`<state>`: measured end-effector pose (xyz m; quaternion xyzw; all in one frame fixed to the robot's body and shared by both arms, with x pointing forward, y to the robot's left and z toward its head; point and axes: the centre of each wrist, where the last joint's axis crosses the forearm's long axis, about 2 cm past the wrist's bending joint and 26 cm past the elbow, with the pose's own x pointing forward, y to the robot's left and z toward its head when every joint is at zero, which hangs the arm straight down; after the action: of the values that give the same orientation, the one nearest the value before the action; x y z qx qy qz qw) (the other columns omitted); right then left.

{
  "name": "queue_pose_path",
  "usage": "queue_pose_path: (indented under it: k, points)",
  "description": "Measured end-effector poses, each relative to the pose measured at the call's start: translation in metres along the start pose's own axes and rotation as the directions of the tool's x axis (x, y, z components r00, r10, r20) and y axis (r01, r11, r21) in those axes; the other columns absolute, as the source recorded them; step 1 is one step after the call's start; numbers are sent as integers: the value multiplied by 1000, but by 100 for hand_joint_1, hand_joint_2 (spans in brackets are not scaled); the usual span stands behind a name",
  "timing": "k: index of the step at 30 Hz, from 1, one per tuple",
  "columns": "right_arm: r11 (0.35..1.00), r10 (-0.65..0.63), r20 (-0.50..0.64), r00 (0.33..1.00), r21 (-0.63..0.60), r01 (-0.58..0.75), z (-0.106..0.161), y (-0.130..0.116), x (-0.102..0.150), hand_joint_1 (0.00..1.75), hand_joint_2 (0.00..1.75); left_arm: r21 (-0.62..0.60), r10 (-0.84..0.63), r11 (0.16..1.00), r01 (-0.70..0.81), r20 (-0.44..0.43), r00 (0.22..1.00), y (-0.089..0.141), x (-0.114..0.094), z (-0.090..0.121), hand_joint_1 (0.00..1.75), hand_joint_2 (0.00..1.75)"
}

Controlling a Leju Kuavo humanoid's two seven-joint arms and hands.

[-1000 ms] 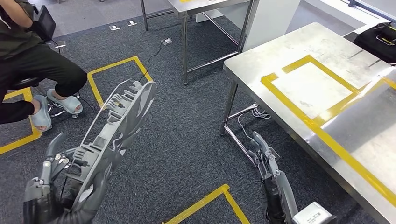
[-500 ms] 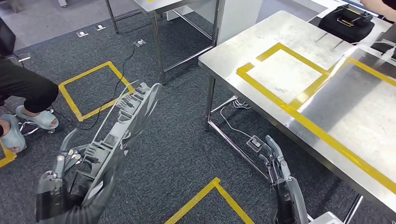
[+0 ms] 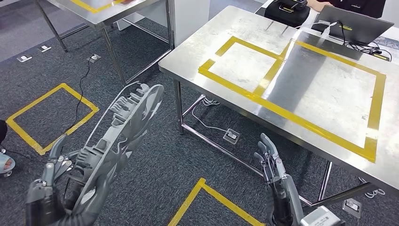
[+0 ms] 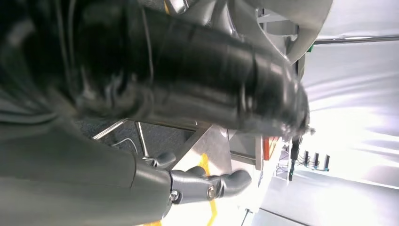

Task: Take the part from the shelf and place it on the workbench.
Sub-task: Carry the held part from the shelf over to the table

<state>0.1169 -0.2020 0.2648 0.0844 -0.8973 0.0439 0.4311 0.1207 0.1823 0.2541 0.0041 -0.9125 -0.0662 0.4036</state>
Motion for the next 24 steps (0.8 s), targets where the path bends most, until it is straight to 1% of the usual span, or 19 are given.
queue_pose_path:
  k: [24]
  points:
    - [1000, 4, 7, 1000, -2, -4, 0, -1, 1, 0, 0, -2, 5, 1000, -5, -1, 1000, 0, 0, 1, 175, 175]
